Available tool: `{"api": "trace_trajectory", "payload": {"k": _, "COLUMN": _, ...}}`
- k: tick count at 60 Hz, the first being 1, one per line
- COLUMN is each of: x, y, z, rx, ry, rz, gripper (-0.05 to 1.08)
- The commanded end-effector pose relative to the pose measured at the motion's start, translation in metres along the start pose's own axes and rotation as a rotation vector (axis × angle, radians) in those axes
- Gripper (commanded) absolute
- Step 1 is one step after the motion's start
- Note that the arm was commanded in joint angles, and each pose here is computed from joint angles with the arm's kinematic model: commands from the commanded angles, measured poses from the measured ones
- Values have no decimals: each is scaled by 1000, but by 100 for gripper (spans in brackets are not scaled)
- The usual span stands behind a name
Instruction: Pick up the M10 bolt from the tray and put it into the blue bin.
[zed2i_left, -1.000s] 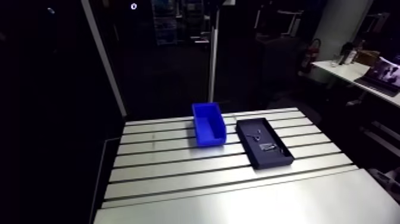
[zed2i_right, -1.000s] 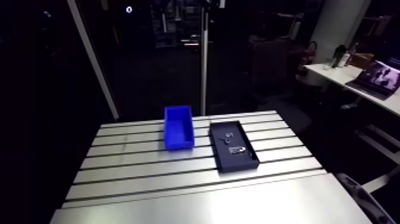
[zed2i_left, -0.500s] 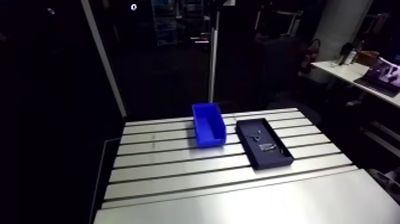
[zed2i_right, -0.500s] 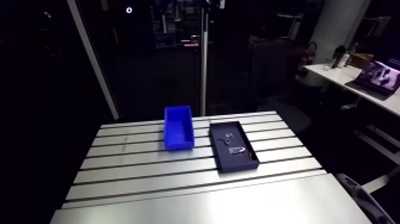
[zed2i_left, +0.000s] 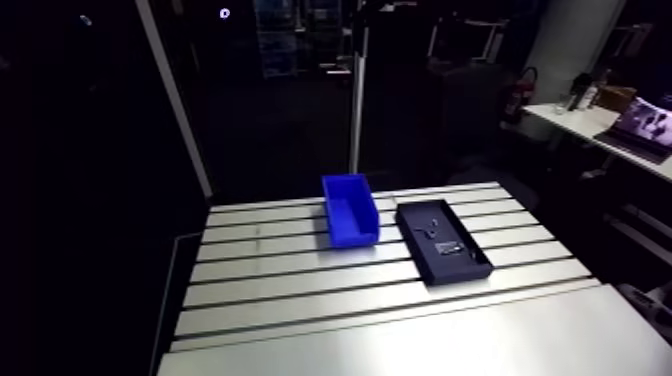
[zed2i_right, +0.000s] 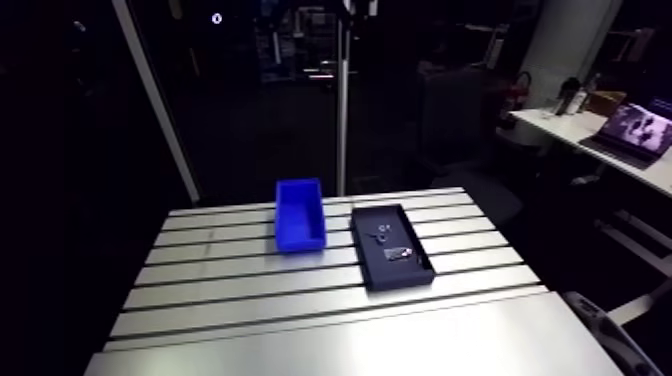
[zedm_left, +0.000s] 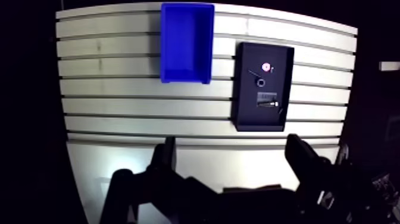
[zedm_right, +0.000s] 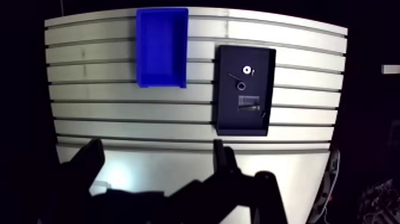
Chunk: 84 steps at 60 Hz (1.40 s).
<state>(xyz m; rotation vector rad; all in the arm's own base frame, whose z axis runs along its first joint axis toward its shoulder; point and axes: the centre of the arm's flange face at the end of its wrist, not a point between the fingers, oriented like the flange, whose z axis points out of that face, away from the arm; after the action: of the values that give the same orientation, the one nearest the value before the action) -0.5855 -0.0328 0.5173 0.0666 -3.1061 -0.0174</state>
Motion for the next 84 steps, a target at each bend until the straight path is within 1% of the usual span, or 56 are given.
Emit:
{"api": "trace_trajectory", "payload": {"k": 1, "x": 1, "y": 0, "z": 4, "rx": 1, "ry": -9, "rz": -1, "gripper": 1}}
{"api": "trace_trajectory", "payload": {"k": 4, "x": 0, "y": 0, "z": 4, "rx": 2, "ry": -9, "rz": -1, "gripper": 1}}
{"api": "trace_trajectory", "payload": {"k": 15, "x": -2, "y": 0, "z": 16, "rx": 9, "ry": -32, "rz": 0, "gripper": 1}}
{"api": "trace_trajectory", "payload": {"k": 25, "x": 0, "y": 1, "z": 18, "rx": 10, "ry": -29, "rz": 2, "gripper": 1}}
{"api": "trace_trajectory", "payload": {"k": 29, "x": 1, "y": 1, "z": 18, "rx": 5, "ry": -28, "rz": 2, "gripper": 1}}
{"api": "trace_trajectory", "payload": {"k": 30, "x": 1, "y": 2, "z": 17, "rx": 8, "ry": -25, "rz": 4, "gripper": 1}}
{"api": "trace_trajectory", "payload": {"k": 33, "x": 2, "y": 2, "z": 17, "rx": 10, "ry": -22, "rz": 6, "gripper": 1}}
{"api": "trace_trajectory", "payload": {"k": 34, "x": 2, "y": 3, "z": 17, "rx": 5, "ry": -20, "rz": 12, "gripper": 1}}
{"api": "trace_trajectory", "payload": {"k": 35, "x": 2, "y": 3, "z": 17, "rx": 5, "ry": -20, "rz": 12, "gripper": 1}}
{"api": "trace_trajectory", "payload": {"k": 36, "x": 1, "y": 3, "z": 17, "rx": -5, "ry": -23, "rz": 21, "gripper": 1}}
{"api": "trace_trajectory", "payload": {"k": 37, "x": 1, "y": 3, "z": 17, "rx": -5, "ry": -23, "rz": 21, "gripper": 1}}
{"api": "trace_trajectory", "payload": {"k": 39, "x": 1, "y": 5, "z": 16, "rx": -13, "ry": -19, "rz": 32, "gripper": 1}}
{"api": "trace_trajectory", "payload": {"k": 41, "x": 2, "y": 6, "z": 15, "rx": -15, "ry": -16, "rz": 37, "gripper": 1}}
{"api": "trace_trajectory", "payload": {"k": 42, "x": 1, "y": 7, "z": 15, "rx": -20, "ry": -18, "rz": 39, "gripper": 1}}
{"api": "trace_trajectory", "payload": {"k": 44, "x": 1, "y": 7, "z": 15, "rx": -20, "ry": -18, "rz": 39, "gripper": 1}}
{"api": "trace_trajectory", "payload": {"k": 48, "x": 2, "y": 8, "z": 16, "rx": -26, "ry": -21, "rz": 53, "gripper": 1}}
{"api": "trace_trajectory", "payload": {"k": 57, "x": 3, "y": 9, "z": 18, "rx": -27, "ry": -22, "rz": 90, "gripper": 1}}
{"api": "trace_trajectory", "payload": {"k": 64, "x": 5, "y": 11, "z": 22, "rx": -28, "ry": -27, "rz": 160, "gripper": 1}}
{"api": "trace_trajectory", "payload": {"k": 71, "x": 10, "y": 25, "z": 31, "rx": -26, "ry": -42, "rz": 267, "gripper": 1}}
{"api": "trace_trajectory", "payload": {"k": 82, "x": 11, "y": 37, "z": 38, "rx": -27, "ry": -53, "rz": 385, "gripper": 1}}
{"api": "trace_trajectory", "payload": {"k": 84, "x": 13, "y": 43, "z": 43, "rx": -28, "ry": -60, "rz": 434, "gripper": 1}}
